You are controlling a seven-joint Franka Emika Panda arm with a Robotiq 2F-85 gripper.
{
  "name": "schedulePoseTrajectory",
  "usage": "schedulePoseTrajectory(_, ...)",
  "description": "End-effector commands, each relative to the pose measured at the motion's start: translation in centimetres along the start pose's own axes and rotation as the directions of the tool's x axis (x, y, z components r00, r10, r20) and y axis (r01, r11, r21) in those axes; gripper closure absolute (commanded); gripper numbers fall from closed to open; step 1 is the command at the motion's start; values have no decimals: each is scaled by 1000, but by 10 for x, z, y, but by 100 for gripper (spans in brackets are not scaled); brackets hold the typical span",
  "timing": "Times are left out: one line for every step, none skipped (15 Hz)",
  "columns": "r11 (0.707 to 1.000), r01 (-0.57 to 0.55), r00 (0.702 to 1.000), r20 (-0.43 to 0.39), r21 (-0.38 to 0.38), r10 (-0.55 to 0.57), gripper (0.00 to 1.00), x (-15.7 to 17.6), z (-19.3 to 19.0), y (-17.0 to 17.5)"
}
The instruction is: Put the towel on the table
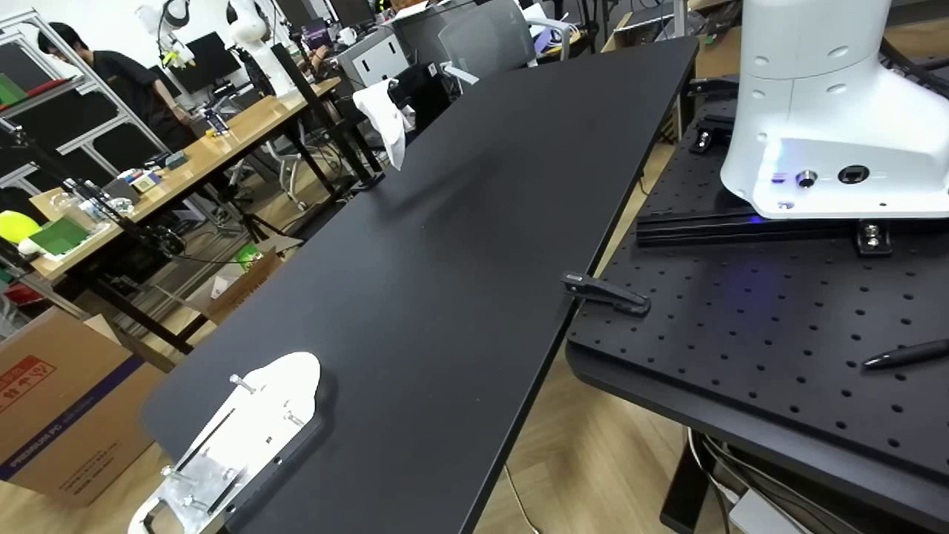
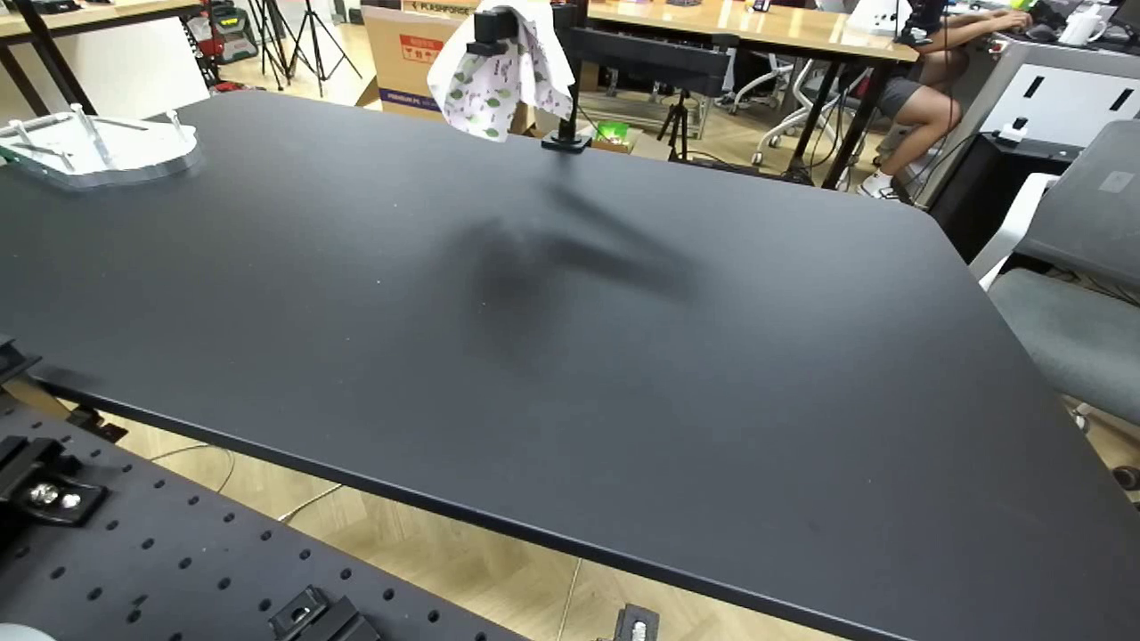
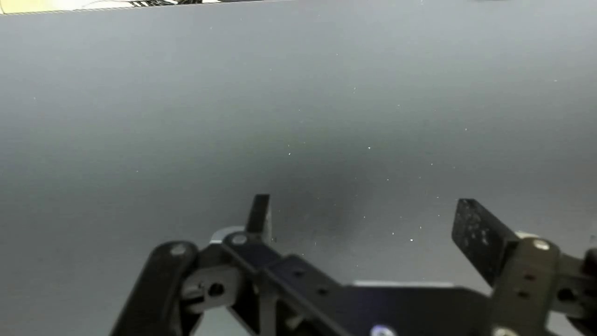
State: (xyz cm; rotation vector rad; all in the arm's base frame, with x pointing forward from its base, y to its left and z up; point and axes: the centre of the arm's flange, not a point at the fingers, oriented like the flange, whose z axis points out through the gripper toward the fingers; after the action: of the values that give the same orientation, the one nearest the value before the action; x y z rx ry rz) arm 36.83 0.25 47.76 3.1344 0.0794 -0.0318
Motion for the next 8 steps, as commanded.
schedulePoseTrajectory(1000, 0, 1000, 0, 0, 0, 0, 0, 0, 0)
schedulePoseTrajectory(1000, 0, 1000, 0, 0, 0, 0, 0, 0, 0)
schedulePoseTrajectory(1000, 0, 1000, 0, 0, 0, 0, 0, 0, 0)
schedulePoseTrajectory(1000, 0, 1000, 0, 0, 0, 0, 0, 0, 0)
schedulePoseTrajectory(1000, 0, 1000, 0, 0, 0, 0, 0, 0, 0)
schedulePoseTrajectory(1000, -10, 1000, -12, -21, 10, 0, 4, 1, 3)
schedulePoseTrajectory(1000, -8, 1000, -21, -23, 7, 0, 11, 1, 8)
schedulePoseTrajectory(999, -20, 999, -37, -37, 18, 0, 17, 0, 11)
